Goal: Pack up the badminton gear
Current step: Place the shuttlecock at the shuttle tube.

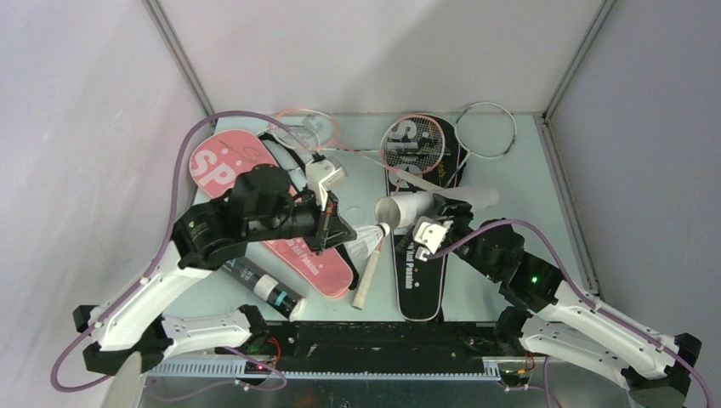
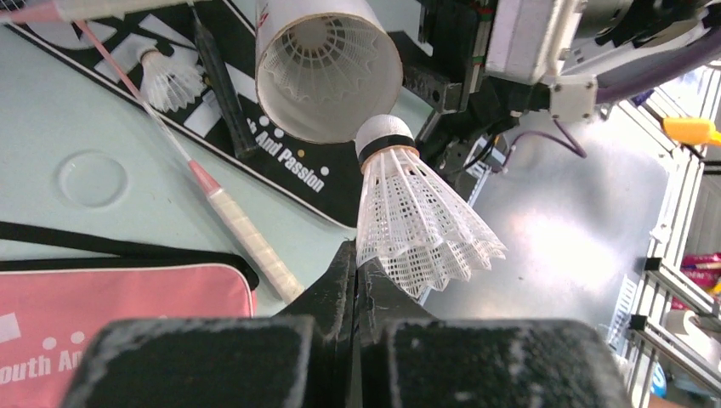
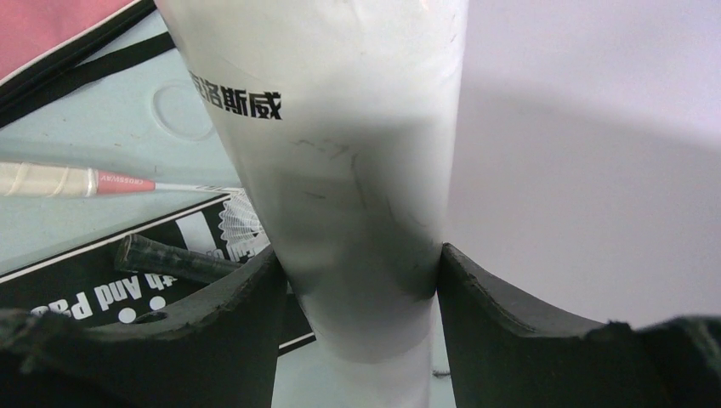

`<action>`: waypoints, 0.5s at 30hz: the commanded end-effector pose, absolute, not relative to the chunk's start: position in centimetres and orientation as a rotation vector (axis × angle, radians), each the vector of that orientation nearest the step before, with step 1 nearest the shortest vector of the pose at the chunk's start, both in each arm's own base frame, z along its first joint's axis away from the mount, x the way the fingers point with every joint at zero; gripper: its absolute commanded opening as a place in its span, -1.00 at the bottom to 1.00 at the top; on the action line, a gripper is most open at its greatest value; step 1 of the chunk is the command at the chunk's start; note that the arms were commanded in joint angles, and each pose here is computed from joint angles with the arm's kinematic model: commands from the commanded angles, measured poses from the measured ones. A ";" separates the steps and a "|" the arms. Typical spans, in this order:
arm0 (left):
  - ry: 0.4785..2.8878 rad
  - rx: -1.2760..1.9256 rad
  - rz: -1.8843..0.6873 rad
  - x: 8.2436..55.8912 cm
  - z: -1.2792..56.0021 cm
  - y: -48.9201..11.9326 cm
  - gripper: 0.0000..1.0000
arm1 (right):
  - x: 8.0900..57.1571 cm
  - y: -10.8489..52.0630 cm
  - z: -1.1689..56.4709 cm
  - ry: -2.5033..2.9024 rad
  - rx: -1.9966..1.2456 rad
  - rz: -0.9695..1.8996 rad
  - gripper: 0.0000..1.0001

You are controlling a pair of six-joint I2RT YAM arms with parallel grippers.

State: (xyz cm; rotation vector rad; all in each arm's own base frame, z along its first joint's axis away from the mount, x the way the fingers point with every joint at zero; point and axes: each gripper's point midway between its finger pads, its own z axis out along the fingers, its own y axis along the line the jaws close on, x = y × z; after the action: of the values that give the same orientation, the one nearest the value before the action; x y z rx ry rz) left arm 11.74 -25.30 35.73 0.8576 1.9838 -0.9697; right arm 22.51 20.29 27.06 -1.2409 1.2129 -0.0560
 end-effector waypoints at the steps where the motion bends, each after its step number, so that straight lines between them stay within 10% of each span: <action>1: 1.960 0.924 -0.988 11.6 36.6 -26.0 -1.00 | 22.6 20.7 30.2 1.104 -1.188 -0.091 0.06; 15: 2.031 0.828 -0.939 15.1 35.8 -28.0 -1.00 | 21.8 22.1 29.6 1.058 -1.266 -0.064 0.06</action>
State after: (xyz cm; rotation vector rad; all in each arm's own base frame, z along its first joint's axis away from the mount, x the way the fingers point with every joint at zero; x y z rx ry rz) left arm 14.39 -27.59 33.53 0.8652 2.0995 -0.9110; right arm 21.55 21.76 27.31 -1.3178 1.1233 -0.0519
